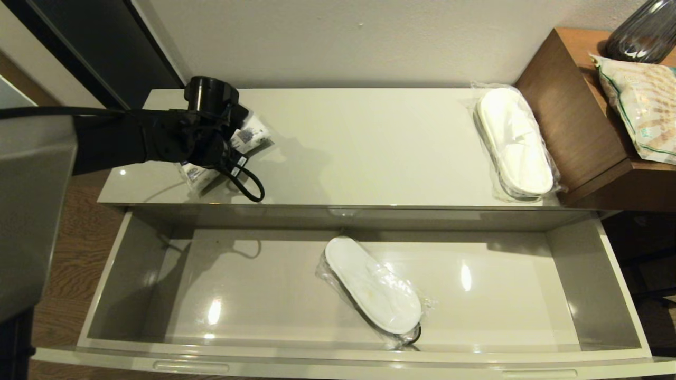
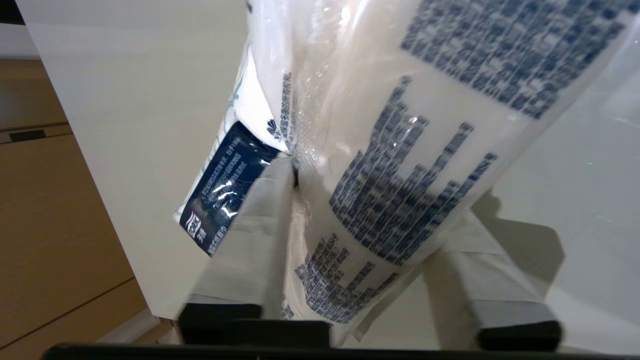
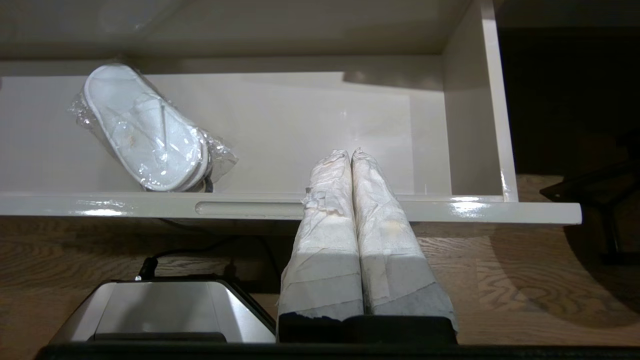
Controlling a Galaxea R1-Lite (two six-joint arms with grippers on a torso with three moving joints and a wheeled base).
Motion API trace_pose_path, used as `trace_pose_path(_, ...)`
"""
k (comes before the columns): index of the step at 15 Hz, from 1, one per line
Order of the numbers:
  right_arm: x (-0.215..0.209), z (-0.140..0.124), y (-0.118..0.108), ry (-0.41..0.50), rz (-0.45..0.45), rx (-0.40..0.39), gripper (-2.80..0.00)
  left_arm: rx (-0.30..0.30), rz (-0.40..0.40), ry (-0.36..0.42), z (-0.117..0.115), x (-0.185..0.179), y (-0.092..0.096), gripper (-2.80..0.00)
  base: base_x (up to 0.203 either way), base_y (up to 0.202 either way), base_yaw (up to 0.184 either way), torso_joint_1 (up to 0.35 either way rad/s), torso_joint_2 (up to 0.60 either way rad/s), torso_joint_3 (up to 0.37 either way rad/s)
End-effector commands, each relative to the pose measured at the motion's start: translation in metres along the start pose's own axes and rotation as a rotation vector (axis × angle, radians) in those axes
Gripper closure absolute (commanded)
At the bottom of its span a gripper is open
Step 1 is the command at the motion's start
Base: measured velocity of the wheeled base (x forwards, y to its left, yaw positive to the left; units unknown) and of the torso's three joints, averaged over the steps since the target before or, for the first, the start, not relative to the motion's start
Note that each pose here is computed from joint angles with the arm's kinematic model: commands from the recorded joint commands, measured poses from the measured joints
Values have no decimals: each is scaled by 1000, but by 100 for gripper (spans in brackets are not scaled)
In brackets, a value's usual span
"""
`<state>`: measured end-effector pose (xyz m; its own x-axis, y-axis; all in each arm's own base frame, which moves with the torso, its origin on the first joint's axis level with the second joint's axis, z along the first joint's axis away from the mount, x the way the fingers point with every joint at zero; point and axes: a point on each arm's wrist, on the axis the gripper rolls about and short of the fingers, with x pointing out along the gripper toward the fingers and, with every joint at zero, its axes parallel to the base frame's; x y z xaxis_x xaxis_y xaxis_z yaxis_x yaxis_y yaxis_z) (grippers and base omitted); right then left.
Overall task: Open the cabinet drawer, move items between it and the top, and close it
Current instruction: Pick up the tissue on the table, then put the tissue in the drawer
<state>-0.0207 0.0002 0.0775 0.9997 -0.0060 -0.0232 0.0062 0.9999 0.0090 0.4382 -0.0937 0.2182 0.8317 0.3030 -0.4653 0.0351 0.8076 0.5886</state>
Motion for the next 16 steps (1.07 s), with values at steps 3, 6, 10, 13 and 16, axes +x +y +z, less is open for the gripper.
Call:
trace_pose_path(3,0,0,0,0,0,0,0,-7,11,-4,2,-9,7,0,0,0,0,0,0,0)
trace_pose_path(6,0,0,0,0,0,0,0,-31,13,-43,12,-43,20,0,0,0,0,0,0,0)
trace_pose_path(10,0,0,0,0,0,0,0,-69,-23,-6,10,-97,31,0,0,0,0,0,0,0)
trace_pose_path(13,0,0,0,0,0,0,0,-116,-94,121,-7,-134,32,0,0,0,0,0,0,0)
trace_pose_path(16,0,0,0,0,0,0,0,-58,-165,147,-21,-160,35,0,0,0,0,0,0,0)
